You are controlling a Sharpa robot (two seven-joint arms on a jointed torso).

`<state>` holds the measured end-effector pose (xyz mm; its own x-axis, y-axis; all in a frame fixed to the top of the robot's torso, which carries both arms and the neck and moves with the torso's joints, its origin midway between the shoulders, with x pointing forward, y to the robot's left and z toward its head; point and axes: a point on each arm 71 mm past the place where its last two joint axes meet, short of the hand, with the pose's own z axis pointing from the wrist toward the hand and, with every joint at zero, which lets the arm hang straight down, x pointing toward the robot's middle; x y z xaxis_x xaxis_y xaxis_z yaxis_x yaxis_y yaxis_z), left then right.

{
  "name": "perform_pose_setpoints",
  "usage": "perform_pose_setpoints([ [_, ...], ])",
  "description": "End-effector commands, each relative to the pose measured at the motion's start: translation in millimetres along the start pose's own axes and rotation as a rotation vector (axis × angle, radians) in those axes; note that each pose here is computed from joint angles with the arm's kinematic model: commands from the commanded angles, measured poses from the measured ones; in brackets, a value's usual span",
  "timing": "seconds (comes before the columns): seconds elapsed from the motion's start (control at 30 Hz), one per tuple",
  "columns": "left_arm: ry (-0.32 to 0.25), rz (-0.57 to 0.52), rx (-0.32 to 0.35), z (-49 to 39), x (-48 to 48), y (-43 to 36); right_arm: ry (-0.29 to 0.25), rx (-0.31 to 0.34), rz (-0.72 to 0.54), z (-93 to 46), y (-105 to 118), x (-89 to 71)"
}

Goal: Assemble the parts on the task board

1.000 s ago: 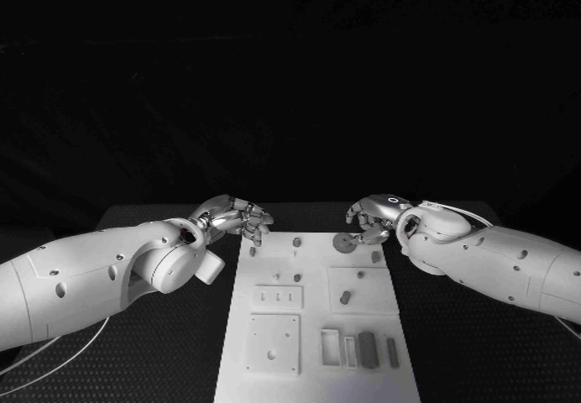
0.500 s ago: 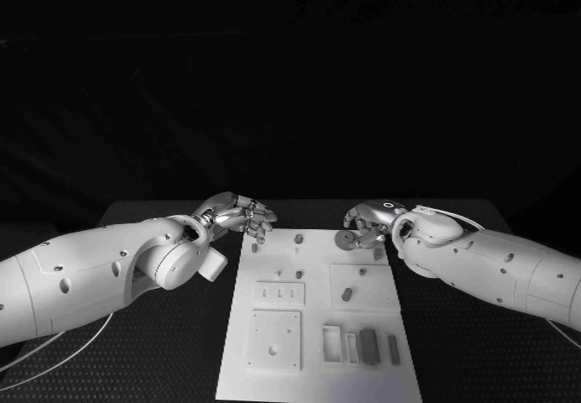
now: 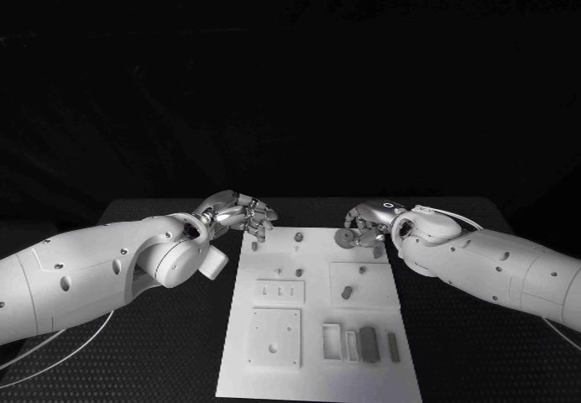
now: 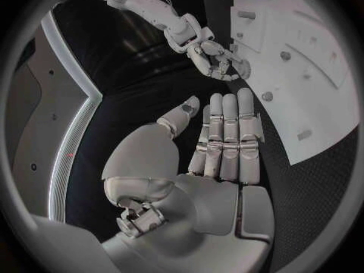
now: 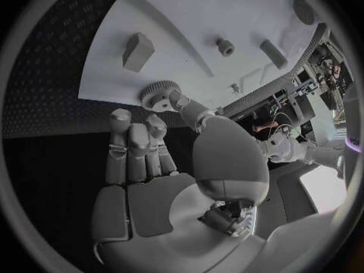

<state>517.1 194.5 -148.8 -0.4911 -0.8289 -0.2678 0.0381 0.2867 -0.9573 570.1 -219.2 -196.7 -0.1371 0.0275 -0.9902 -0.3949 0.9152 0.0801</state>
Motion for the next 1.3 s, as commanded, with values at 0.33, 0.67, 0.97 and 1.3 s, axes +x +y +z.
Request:
perform_pose_setpoints([
  [0.33, 0.016, 0.0, 0.006, -0.3, 4.0, -2.2, 0.048, -0.016, 0.013, 2.9, 3, 7.7],
  [0.67, 0.019, -0.001, 0.004, -1.4, 4.1, -2.2, 0.068, 0.002, 0.004, 2.7, 0, 10.6],
  [0.97, 0.025, -0.002, 0.003, -1.5, 6.2, -2.8, 0.117, -0.003, 0.002, 4.2, 2, 15.9],
  [1.3, 0.029, -0.003, 0.0, -2.2, 6.7, -2.9, 0.185, 0.009, -0.004, 3.0, -1, 22.8],
])
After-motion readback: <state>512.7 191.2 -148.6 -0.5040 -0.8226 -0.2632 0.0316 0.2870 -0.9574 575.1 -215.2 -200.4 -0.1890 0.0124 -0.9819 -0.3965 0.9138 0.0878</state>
